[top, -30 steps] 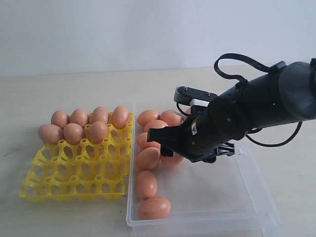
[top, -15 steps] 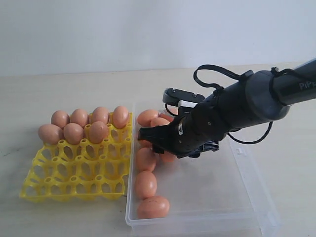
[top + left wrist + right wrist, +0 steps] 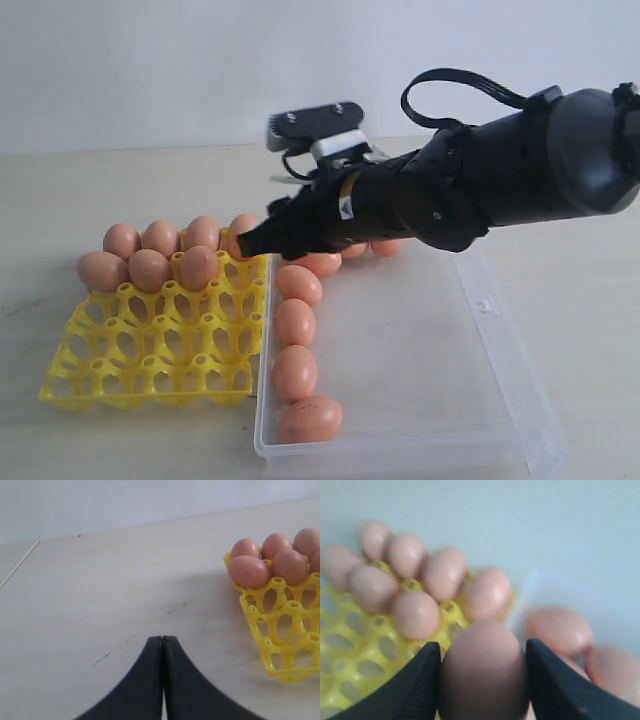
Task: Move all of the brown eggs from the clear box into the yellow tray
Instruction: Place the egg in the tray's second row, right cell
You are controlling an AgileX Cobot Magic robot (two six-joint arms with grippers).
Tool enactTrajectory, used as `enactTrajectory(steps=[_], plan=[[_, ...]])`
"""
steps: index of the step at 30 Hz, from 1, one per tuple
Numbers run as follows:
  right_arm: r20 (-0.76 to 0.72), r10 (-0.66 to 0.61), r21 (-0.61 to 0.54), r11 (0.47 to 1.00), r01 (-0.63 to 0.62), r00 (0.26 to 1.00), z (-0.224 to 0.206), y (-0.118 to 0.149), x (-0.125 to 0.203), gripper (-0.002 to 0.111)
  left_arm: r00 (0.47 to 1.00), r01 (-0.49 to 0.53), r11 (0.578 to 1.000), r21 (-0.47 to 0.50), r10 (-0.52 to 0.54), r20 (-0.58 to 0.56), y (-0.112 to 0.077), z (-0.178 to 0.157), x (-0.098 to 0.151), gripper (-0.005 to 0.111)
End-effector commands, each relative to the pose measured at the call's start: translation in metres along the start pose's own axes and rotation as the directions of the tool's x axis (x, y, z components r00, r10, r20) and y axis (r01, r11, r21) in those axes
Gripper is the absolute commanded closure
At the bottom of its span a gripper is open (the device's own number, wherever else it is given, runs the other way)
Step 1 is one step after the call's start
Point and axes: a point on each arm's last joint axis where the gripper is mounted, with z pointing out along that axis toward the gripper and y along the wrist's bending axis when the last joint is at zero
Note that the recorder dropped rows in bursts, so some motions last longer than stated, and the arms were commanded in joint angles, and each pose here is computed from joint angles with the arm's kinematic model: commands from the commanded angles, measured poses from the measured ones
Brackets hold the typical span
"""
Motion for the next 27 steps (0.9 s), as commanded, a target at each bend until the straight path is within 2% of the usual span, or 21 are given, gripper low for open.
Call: enactTrajectory(steps=[1,6,10,16,22,27], plan=[[0.23,-0.232,-0.074,0.964,0.255,0.945,0.003,0.026,-0.011,0.108,1.0,0.006,1.0,0.005,-0.006,0.019,0.0,-0.001,-0.002,0.107],[0.391,-0.229,-0.101,0.952,0.289,0.891,0.021,0.031,-0.009,0.108,1.0,0.006,1.0,0.005,-0.006,0.019,0.0,-0.001,-0.002,0.107],[0.384,-0.303,-0.075,0.932,0.356,0.873,0.034,0.03,-0.004,0.108,1.0,0.006,1.0,0.005,-0.006,0.019,0.0,-0.001,-0.002,0.107],[0.357,-0.343,-0.052,0.921,0.385,0.869,0.051,0.028,0.008,0.108,1.0,0.006,1.0,0.005,-0.006,0.019,0.0,-0.001,-0.002,0.107],[0.337,-0.297,-0.044,0.943,0.33,0.894,0.061,0.023,0.017,0.106,1.0,0.006,1.0,0.005,-0.006,0.019,0.0,-0.001,-0.002,0.107],[0.323,-0.145,-0.072,0.981,0.177,0.935,0.068,0.018,0.015,0.088,1.0,0.006,1.0,0.005,-0.006,0.019,0.0,-0.001,-0.002,0.107]])
